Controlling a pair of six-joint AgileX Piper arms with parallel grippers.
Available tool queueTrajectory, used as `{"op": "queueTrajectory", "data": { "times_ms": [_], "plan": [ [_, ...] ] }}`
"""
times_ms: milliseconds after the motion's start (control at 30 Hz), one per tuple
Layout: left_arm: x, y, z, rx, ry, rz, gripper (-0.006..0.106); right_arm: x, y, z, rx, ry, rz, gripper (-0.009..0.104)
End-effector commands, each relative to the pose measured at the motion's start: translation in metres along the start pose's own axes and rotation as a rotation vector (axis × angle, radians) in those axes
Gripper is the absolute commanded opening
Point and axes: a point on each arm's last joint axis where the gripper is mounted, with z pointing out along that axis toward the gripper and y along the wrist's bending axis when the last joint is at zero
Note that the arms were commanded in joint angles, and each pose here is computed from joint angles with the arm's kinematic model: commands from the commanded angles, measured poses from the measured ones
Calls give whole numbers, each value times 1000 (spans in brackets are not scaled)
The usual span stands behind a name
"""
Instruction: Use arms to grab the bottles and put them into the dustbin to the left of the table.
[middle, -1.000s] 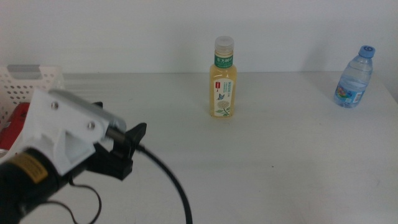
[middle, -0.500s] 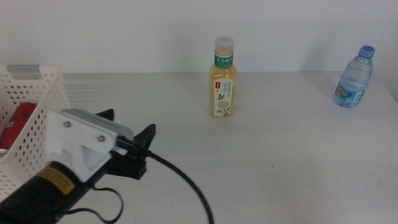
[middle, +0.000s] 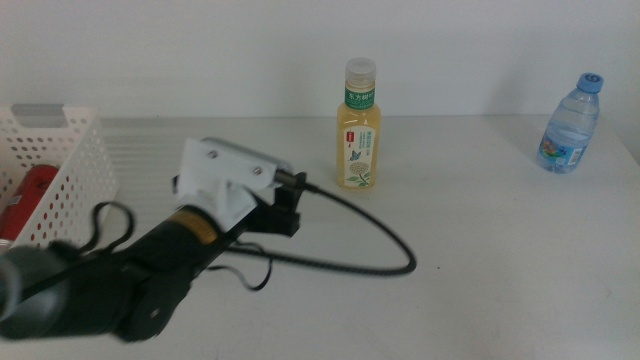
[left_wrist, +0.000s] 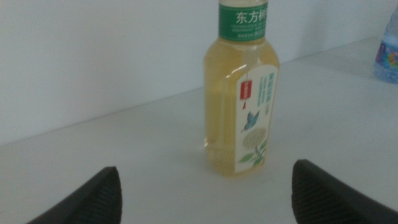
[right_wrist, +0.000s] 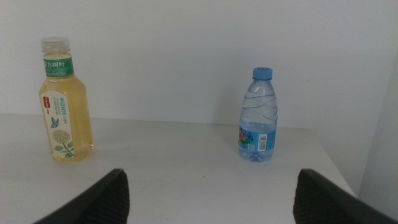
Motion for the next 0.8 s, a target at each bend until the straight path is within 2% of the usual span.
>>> {"op": "queueTrajectory", "data": {
  "times_ms": [0,200,567,767],
  "plan": [
    [-25,-4,17,28,-146,-38,90,-11,0,-3,0,-113,-20,76],
    [-25,-14,56,75,-145,-97,90,-11,0,-3,0,-113,-20,76],
    [-20,-37,107,124,-176,-100,90,-11,0,-3,0,-113,-20,76],
    [-19,-39,128,121,-169,-109,90,-11,0,-3,0,-112,-20,76]
  ]
}}
